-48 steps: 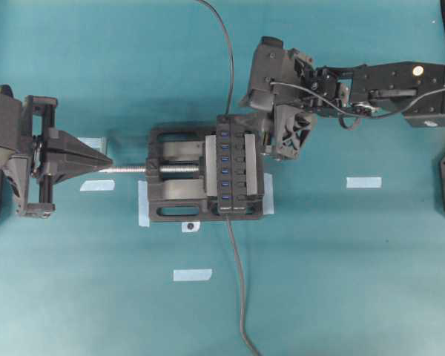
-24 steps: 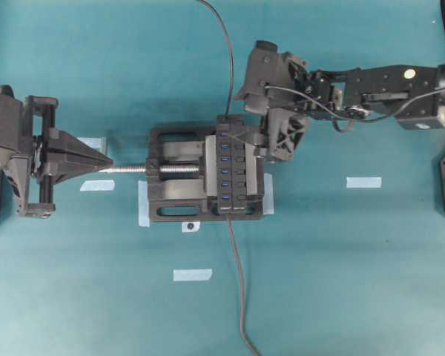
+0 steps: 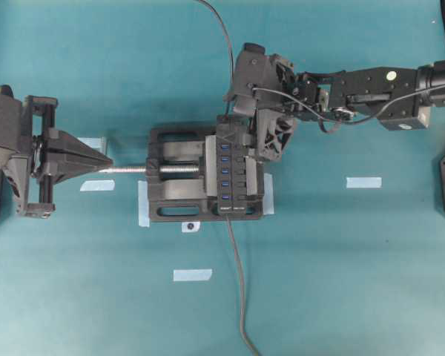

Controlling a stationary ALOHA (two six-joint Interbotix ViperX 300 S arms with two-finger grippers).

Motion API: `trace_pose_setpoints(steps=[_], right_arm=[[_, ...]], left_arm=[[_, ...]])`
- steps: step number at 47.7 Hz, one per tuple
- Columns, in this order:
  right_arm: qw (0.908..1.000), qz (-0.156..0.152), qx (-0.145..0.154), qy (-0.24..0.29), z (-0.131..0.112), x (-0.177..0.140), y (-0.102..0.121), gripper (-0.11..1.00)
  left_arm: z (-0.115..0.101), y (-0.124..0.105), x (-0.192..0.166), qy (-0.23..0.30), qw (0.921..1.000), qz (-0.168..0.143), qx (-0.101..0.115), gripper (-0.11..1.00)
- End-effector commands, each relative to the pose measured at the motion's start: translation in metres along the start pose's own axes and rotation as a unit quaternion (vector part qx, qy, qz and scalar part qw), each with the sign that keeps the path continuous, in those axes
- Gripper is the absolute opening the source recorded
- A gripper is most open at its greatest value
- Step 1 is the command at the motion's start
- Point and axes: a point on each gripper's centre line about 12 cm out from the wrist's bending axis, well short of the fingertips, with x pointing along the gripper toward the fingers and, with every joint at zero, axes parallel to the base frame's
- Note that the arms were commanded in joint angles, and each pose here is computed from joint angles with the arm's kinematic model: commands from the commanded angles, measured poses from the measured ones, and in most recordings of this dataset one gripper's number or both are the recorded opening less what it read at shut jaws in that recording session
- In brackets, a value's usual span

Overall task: Insert the USB into the second port from the front of the fixed hub.
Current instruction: 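Close the right gripper on the black USB plug and lift it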

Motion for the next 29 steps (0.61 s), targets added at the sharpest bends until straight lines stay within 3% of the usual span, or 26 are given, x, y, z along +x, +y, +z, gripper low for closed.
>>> trace_pose_setpoints(steps=[1, 8, 29], right_arm=[[0.9998, 0.000, -0.003, -0.021, 0.0133, -0.0043, 0.0005, 0.82], [0.9998, 0.000, -0.003, -0.018, 0.0123, -0.0034, 0.0006, 0.73], [0.9998, 0.006, -0.009, -0.016, 0.0122, -0.0039, 0.0069, 0.13]], left_arm=[[0.0050, 0.0006, 0.0001, -0.008, 1.0000, 0.001, -0.001, 0.00], [0.0053, 0.0006, -0.0002, -0.008, 1.0000, 0.001, -0.001, 0.00], [0.0062, 0.0006, -0.0004, -0.010, 0.9999, 0.001, -0.001, 0.00]])
